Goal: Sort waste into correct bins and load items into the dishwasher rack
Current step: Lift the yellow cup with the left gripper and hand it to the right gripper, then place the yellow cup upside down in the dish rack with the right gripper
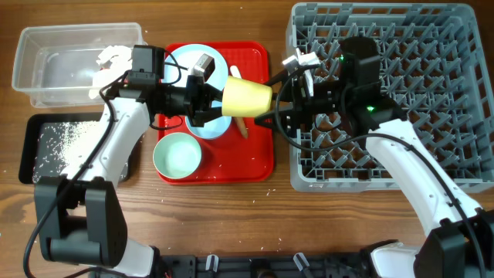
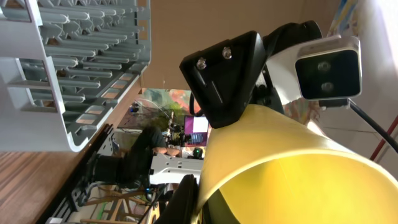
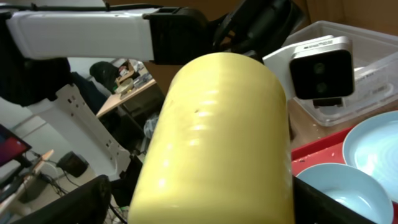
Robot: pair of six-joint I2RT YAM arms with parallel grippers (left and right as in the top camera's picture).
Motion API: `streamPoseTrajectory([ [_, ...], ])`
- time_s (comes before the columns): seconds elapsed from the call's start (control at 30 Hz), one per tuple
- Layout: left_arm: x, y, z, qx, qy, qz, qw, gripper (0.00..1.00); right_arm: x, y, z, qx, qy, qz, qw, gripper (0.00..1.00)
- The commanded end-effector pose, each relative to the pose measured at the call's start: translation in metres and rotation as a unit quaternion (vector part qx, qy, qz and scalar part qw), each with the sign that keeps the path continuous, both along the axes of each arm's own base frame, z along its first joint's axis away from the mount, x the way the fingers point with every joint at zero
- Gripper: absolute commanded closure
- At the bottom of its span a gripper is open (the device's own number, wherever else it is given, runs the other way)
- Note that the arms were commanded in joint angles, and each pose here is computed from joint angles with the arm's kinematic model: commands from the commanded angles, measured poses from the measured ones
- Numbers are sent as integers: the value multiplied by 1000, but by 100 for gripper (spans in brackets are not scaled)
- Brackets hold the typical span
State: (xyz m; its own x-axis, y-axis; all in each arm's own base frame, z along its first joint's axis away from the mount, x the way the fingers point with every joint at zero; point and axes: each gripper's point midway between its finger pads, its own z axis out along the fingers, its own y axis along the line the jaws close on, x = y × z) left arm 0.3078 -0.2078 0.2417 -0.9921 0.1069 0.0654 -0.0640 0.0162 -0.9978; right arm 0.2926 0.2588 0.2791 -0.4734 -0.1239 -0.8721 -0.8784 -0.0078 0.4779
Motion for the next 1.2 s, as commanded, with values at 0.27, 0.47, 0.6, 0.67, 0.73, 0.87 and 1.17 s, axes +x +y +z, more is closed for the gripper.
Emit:
streamPoseTrajectory([
  [0.27, 0, -1, 9, 4, -18, 2, 1000, 83, -6, 8, 14, 19, -25, 27, 999, 51],
  [0.47, 1, -1, 8, 9, -18, 4, 1000, 69, 4, -4, 14, 16, 0, 4, 1000, 53],
  [0.6, 1, -1, 8, 9, -18, 5, 1000, 68, 15, -14, 13, 13, 8, -20, 1000, 53],
  [0.67, 1, -1, 7, 12, -19, 6, 1000, 67, 26, -23, 10, 7, 19, -49, 999, 53],
  [0.73, 2, -1, 5, 15, -20, 8, 1000, 67, 41, -35, 4, -5, 48, -92, 995, 53],
  [0.87, 13, 0, -14, 70, -56, 36, 995, 67, 74, -69, -23, -56, 126, -224, 965, 47],
  [1.17, 46, 104, -145, 528, -49, 179, 828, 67, 43, -153, -46, -267, 191, -462, 824, 48],
])
